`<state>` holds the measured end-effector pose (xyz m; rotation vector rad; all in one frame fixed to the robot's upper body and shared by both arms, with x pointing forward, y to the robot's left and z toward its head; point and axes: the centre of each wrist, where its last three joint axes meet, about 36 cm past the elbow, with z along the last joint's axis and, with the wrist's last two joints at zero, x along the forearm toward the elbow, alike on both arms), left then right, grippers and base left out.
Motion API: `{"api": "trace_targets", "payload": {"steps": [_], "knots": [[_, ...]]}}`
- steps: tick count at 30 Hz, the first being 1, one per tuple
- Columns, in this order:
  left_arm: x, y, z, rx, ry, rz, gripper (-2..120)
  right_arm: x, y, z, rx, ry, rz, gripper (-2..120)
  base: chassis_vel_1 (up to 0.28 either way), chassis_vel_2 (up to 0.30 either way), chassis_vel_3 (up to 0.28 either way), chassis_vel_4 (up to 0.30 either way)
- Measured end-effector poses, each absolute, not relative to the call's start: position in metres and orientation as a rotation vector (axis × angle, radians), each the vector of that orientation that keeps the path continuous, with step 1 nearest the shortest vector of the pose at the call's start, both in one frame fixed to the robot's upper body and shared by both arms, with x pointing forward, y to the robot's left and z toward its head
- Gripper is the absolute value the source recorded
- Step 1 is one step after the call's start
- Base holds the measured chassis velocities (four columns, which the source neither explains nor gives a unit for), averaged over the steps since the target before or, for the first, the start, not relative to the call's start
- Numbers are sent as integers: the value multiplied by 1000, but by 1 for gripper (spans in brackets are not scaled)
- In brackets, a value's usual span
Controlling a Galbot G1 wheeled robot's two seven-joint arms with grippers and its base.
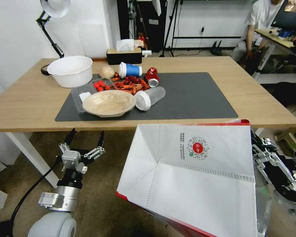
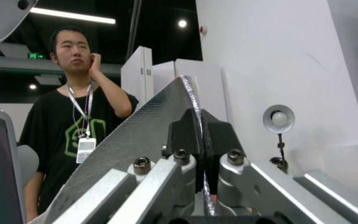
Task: Pick up the food delivery bag from the floor and place it on the table.
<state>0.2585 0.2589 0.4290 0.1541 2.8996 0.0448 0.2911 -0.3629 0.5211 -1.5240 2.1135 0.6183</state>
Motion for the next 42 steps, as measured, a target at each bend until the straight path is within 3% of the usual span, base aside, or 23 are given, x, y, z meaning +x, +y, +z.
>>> {"api": "trace_targets", "payload": {"steps": [42], "knots": [[262,255,421,139,2894,9,100,295,-365,516,-1508,2137,619,0,0,0,0,0]]}}
